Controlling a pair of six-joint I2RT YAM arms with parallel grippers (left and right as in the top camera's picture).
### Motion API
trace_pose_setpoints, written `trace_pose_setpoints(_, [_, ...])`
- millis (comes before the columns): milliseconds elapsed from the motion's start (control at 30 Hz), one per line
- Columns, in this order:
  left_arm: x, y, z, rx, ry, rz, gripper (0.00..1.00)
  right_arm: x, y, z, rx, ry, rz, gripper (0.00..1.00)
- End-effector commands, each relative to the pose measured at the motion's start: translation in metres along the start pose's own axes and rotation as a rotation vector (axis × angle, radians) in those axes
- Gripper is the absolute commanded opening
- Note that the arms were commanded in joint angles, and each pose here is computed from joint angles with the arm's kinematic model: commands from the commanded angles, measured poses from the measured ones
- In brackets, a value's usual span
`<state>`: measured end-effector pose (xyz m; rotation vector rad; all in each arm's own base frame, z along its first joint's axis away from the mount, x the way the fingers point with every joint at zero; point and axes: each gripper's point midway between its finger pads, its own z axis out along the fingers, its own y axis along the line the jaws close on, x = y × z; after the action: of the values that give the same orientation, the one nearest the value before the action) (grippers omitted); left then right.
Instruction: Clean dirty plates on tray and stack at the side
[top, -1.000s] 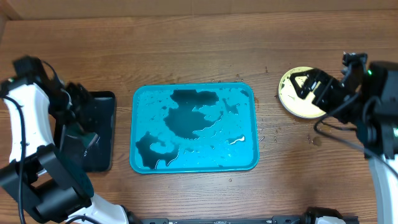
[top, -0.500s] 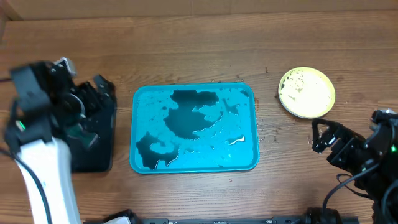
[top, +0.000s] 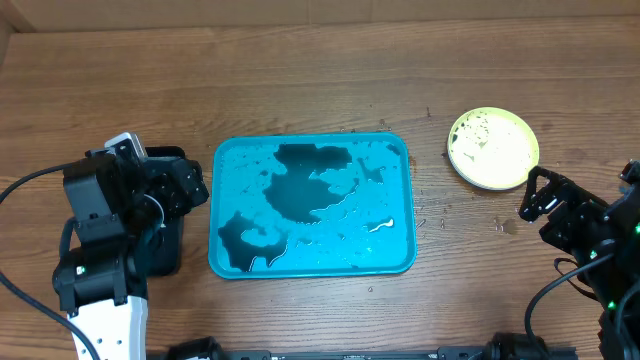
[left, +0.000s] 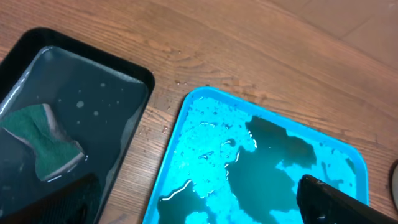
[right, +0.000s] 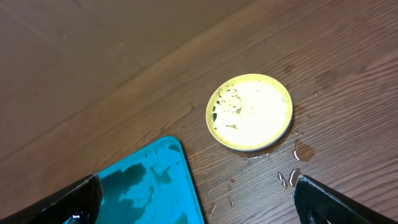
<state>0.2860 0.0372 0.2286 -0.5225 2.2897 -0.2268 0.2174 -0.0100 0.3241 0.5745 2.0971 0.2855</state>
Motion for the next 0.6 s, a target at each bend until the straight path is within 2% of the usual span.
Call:
trace_pose_setpoints(0, [0.004, 0.005, 0.008, -0.024, 0.022, -0.02, 1.0, -0.008, 0.001, -0.006, 0.004, -0.034, -0.011, 1.0])
trace_pose_setpoints(567, [0.023, 0.018, 0.048, -0.071, 0.173, -0.045, 1.0, -0.008, 0.001, -0.006, 0.004, -0.034, -0.011, 1.0])
